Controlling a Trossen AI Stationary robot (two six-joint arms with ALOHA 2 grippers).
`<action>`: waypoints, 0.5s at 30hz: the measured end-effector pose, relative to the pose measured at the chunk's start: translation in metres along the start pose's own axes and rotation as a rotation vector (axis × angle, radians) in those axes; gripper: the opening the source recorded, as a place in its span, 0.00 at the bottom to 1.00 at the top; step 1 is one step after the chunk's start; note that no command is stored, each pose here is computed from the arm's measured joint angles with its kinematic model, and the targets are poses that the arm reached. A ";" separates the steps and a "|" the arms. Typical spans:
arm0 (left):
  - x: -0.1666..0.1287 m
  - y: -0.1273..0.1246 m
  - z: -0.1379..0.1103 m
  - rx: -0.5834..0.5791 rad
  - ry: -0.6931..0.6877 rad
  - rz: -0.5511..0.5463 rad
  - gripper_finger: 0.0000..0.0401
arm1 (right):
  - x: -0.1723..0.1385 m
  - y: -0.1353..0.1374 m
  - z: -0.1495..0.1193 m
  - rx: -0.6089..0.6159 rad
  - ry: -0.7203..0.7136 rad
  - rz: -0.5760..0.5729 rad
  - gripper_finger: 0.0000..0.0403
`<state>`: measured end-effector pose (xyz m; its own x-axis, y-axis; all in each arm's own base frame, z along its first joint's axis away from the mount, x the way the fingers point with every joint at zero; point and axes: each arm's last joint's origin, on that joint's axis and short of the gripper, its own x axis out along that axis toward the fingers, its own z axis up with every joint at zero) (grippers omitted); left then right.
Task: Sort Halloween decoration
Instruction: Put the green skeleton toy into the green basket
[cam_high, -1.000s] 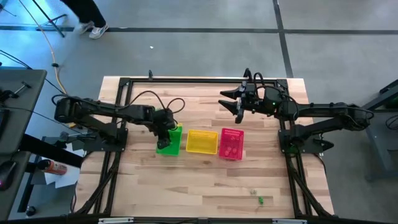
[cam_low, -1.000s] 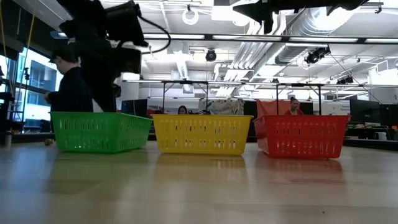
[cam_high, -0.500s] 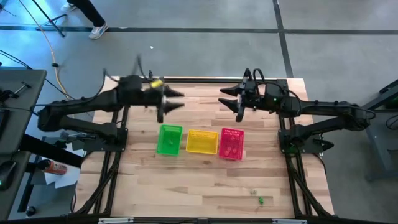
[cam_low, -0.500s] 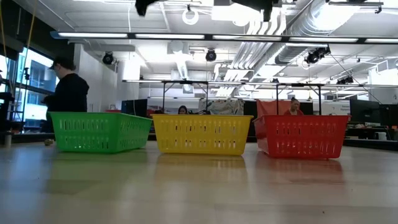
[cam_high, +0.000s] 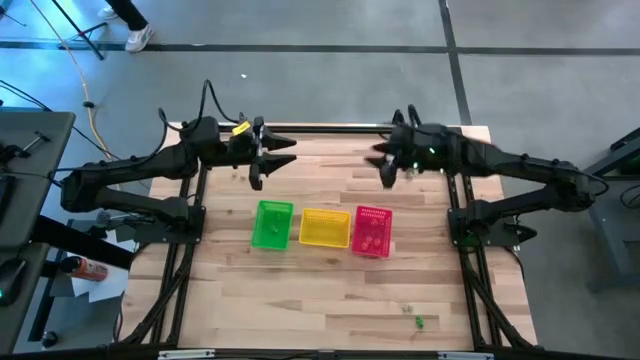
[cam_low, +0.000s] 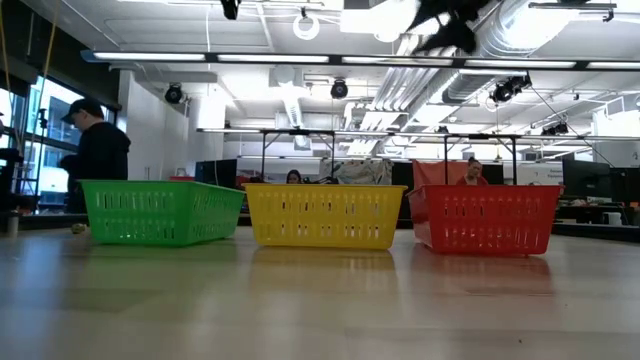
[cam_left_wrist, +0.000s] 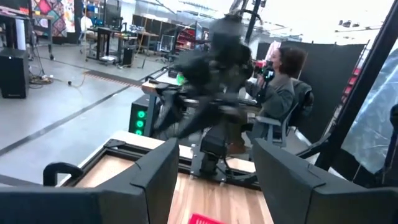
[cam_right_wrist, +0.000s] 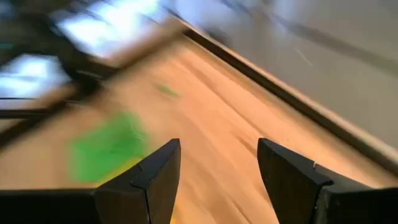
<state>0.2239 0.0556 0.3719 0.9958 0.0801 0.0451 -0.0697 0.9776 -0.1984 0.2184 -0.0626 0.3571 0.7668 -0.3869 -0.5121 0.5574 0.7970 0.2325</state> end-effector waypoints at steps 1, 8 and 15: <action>0.000 0.000 0.000 0.000 0.000 0.000 0.49 | -0.001 -0.010 0.001 0.045 0.062 -0.069 0.52; 0.000 0.000 0.000 -0.004 0.002 -0.003 0.49 | 0.008 -0.080 0.001 0.350 0.397 -0.369 0.52; 0.000 0.000 -0.001 -0.027 0.014 -0.014 0.49 | 0.048 -0.139 -0.022 0.465 0.596 -0.522 0.52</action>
<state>0.2239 0.0550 0.3709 0.9974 0.0639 0.0348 -0.0545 0.9730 -0.2241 0.1705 -0.1819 0.2821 0.1622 -0.2391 -0.9574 0.9578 0.2716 0.0944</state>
